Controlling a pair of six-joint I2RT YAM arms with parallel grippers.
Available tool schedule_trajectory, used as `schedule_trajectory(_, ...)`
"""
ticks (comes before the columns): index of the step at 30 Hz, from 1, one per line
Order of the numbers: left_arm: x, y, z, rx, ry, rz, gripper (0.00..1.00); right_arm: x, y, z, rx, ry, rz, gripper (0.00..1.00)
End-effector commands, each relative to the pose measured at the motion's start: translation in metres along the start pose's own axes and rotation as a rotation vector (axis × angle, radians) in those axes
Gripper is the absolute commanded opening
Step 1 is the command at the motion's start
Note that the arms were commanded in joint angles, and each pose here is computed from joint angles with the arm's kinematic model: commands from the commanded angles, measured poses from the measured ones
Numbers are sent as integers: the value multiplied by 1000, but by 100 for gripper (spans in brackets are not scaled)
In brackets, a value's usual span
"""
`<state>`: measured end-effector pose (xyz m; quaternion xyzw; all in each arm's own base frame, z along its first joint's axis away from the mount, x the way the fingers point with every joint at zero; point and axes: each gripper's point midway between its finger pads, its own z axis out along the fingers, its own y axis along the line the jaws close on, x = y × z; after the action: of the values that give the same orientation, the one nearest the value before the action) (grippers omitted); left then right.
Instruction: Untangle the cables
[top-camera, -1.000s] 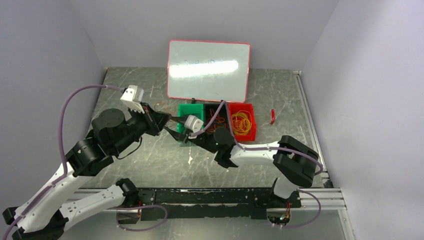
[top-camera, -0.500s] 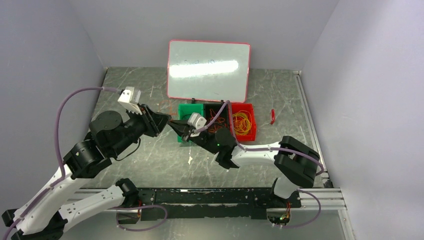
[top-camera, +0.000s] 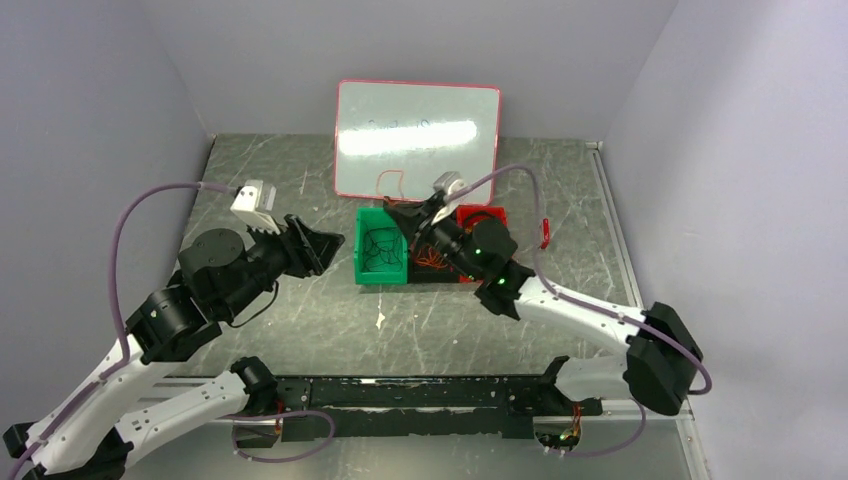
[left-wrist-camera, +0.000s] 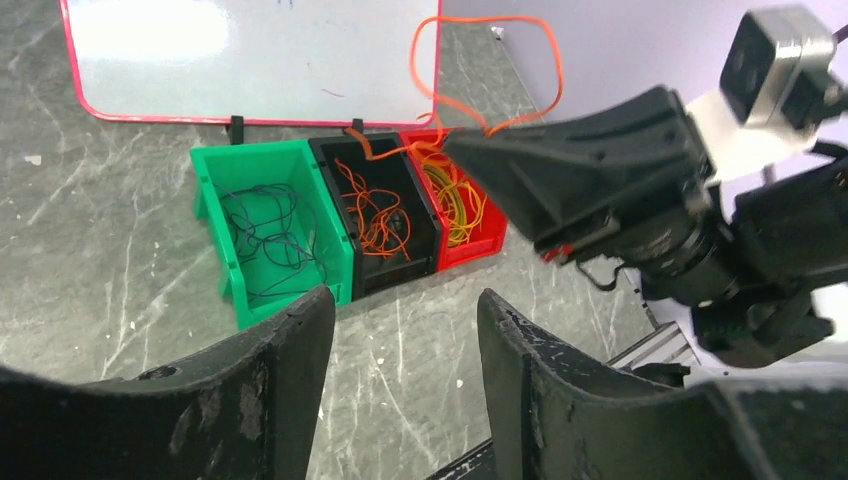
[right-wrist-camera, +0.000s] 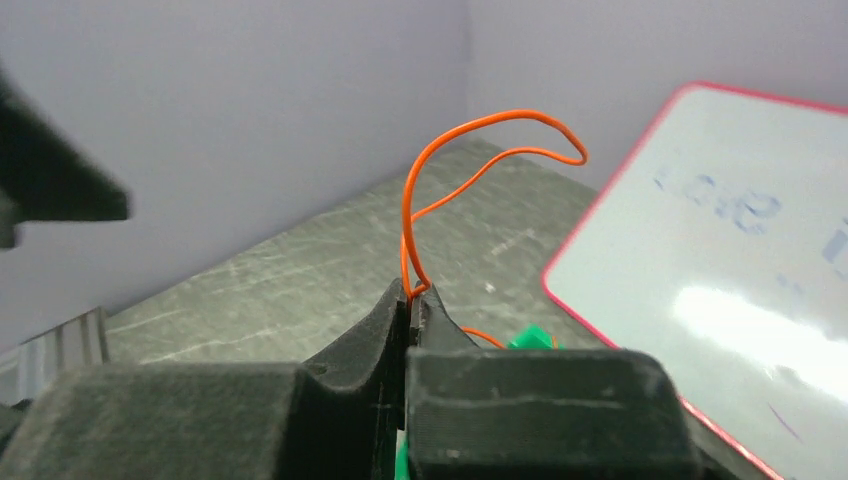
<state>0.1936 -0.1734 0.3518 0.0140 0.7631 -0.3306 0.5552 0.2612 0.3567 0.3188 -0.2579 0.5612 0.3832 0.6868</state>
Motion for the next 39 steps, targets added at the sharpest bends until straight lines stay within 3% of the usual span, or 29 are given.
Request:
schedule_trajectory(1, 10, 10, 6, -43, 22, -1, 60, 17, -37, -19, 126, 172, 110, 0)
schedule_trajectory(3, 16, 11, 9, -46, 36, -1, 65, 25, -50, -28, 166, 232, 101, 0)
schedule_trajectory(11, 37, 23, 20, -93, 87, 5, 69, 77, -77, -52, 213, 426, 188, 0)
schedule_trajectory(27, 53, 22, 30, -82, 138, 15, 67, 144, -129, -57, 278, 540, 198, 0)
schedule_trajectory(39, 54, 20, 32, -65, 135, 11, 67, 209, -133, -64, 258, 711, 263, 0)
